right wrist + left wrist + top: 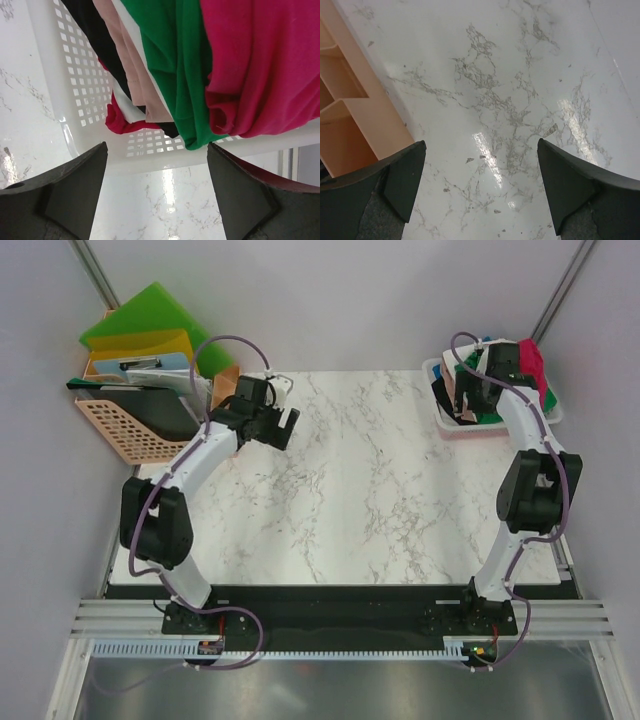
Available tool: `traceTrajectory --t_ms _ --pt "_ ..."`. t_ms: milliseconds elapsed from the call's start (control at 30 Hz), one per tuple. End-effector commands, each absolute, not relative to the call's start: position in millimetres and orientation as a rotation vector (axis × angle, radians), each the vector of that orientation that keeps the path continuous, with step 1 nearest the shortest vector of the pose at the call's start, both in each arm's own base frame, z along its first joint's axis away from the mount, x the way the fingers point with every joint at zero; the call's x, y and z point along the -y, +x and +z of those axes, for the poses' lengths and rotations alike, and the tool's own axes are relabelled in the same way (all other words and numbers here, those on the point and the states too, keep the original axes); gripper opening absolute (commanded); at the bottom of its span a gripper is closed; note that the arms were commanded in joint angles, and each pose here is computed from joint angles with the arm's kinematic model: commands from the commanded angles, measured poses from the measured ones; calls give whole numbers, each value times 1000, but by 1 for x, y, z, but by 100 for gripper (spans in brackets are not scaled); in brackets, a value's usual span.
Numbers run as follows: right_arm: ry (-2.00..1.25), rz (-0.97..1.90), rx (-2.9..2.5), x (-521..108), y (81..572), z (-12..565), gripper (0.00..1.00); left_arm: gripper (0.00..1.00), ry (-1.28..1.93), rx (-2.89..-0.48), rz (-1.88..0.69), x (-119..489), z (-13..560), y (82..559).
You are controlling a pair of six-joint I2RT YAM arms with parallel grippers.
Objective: Fold and stack the t-shirts
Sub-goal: Grab crumpled tshirt from bin with the right arm
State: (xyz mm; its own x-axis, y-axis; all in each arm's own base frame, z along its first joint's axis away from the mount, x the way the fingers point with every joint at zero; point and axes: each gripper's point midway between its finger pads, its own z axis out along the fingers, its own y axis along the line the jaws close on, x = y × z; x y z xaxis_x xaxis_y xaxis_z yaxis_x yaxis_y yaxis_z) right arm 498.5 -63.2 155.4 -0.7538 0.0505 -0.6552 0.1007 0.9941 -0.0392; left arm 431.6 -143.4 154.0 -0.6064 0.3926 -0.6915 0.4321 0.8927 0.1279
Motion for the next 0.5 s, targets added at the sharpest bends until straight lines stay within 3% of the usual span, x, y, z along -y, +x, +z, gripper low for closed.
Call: traceTrajectory --t_ms 0,200,267,333,467 --pt "135 -135 -2201 75 508 236 88 100 543 -2088 -191 154 221 434" --pt "154 -234 -2143 96 517 239 88 100 557 -2020 -97 134 235 416" --pt "171 -208 -2121 101 534 239 88 100 491 -1869 -43 125 272 418" --pt "205 -169 -2088 109 546 238 88 100 494 -1816 -22 120 275 412" --pt "243 -190 -2096 121 565 234 90 100 519 -1826 5 114 283 404"
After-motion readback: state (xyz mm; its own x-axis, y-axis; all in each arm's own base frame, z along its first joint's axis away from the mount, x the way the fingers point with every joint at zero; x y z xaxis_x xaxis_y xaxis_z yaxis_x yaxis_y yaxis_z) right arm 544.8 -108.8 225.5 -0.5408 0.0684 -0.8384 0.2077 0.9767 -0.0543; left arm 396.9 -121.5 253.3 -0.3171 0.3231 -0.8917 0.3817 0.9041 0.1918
